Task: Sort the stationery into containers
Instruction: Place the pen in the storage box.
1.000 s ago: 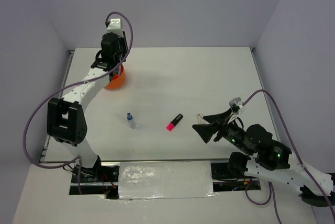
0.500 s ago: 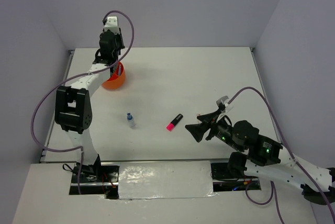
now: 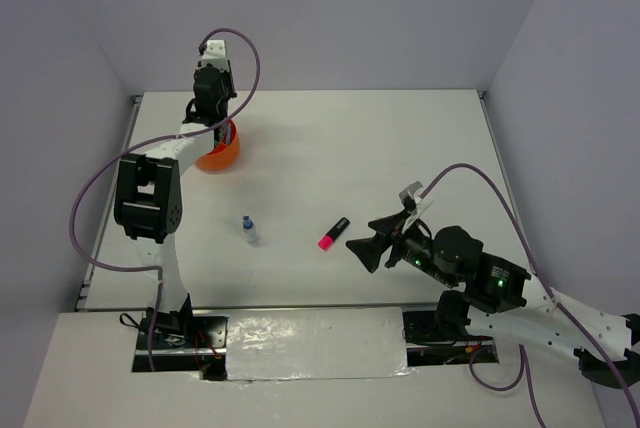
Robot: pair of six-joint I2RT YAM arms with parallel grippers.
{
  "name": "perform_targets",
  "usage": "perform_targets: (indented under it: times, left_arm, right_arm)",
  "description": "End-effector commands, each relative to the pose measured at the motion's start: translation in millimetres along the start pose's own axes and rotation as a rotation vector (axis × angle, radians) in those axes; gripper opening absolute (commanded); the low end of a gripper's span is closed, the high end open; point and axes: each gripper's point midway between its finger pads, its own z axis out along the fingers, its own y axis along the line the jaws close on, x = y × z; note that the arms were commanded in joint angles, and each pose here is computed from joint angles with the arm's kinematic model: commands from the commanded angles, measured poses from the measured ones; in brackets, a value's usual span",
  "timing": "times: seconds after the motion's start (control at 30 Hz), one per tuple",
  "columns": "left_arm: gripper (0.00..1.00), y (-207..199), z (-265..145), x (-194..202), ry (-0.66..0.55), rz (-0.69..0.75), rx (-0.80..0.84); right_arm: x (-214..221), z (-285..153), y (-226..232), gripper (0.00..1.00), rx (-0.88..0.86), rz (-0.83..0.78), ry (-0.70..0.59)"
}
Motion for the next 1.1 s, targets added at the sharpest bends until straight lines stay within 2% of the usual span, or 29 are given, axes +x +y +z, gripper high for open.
perform_targets:
  times: [0.0, 0.57, 0.83, 1.07]
  left_arm:
    - [0.0, 12, 3, -33, -0.125, -0.008, -0.039]
    - [0.0, 28, -3, -1, -0.085, 0.034, -0.073]
    - [0.04, 38, -9, 20, -0.049, 0.048, -0.115]
    - [0.23, 38, -17, 21, -0.059, 0.029, -0.108]
  right_arm:
    - [-22, 0, 10, 0.83, -0.035, -0.004, -0.059]
    - [-20, 1, 12, 0.83, -0.05, 0.001, -0.055]
    - [-19, -2, 11, 0.83, -0.051, 0.013, -0.059]
    - [-20, -6, 10, 0.83, -0.051, 0.019, -0.068]
